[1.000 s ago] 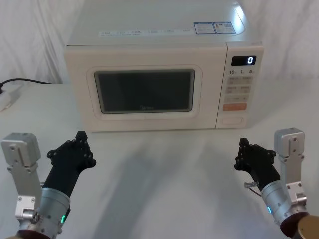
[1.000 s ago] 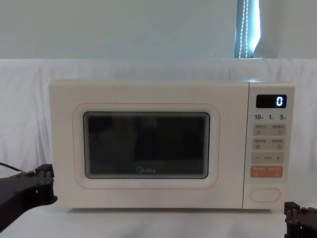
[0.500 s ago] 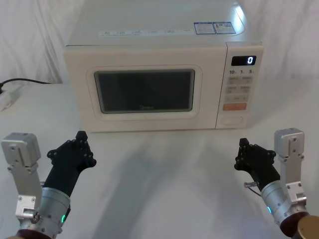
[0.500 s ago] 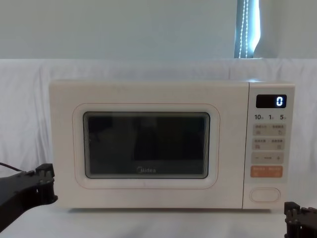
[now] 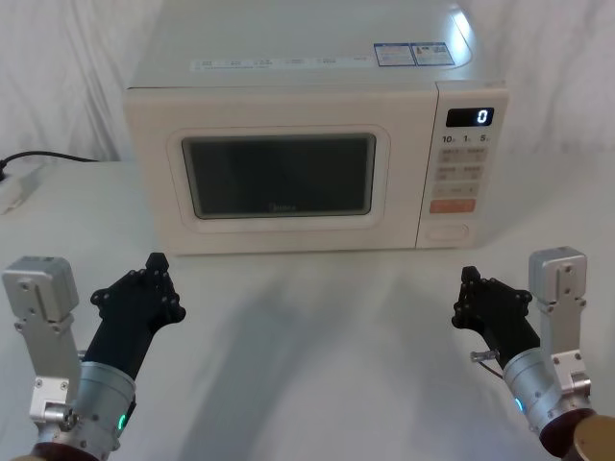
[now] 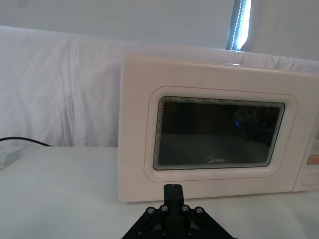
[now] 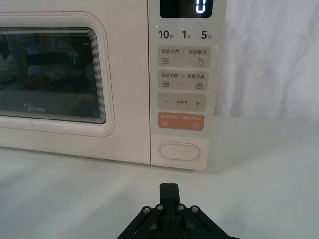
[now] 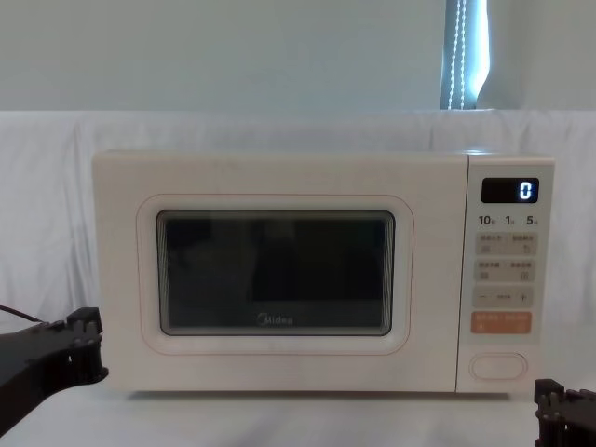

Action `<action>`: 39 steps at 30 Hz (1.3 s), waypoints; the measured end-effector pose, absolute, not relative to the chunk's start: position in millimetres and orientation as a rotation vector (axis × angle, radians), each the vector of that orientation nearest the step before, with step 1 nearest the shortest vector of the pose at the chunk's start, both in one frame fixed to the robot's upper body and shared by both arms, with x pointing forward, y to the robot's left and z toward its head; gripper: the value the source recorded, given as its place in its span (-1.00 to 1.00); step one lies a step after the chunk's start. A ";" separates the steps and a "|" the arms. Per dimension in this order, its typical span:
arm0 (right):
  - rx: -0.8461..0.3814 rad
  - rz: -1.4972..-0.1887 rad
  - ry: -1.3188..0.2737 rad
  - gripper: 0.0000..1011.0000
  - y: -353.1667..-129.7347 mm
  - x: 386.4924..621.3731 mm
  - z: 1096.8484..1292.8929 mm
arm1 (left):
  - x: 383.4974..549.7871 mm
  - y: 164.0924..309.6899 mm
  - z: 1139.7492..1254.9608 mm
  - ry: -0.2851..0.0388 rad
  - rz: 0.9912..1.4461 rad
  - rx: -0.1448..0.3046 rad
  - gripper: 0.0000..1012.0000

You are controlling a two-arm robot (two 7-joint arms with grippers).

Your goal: Press the button to open the microwave door with one hand; close the microwave door with the other hand.

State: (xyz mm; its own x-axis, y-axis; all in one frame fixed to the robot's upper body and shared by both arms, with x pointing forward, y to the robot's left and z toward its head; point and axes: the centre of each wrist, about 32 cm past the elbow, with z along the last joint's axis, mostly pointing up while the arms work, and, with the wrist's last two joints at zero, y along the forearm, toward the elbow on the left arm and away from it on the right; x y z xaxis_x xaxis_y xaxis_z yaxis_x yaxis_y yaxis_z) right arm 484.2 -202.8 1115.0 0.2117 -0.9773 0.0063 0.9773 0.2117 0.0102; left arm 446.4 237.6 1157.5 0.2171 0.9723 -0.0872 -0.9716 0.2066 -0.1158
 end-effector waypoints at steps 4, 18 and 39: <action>0.004 -1.357 -0.012 -1.00 -202.8 484.2 1115.0 | 446.4 237.6 1157.5 -0.005 1.354 -0.157 -1.00; 0.004 -1.357 -0.012 -0.97 -202.8 484.2 1115.0 | 446.4 237.6 1157.6 -0.005 1.354 -0.157 -1.00; 0.004 -1.357 -0.012 0.27 -202.8 484.2 1115.0 | 446.4 237.6 1157.5 -0.005 1.354 -0.157 -1.00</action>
State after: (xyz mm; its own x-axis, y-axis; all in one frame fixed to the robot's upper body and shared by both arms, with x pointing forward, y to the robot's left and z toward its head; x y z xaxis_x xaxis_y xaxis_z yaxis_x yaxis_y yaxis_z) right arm 484.2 -202.8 1115.0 0.2117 -0.9773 0.0063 0.9773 0.2118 0.0102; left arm 446.4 237.6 1157.5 0.2170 0.9723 -0.0872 -0.9716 0.2065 -0.1158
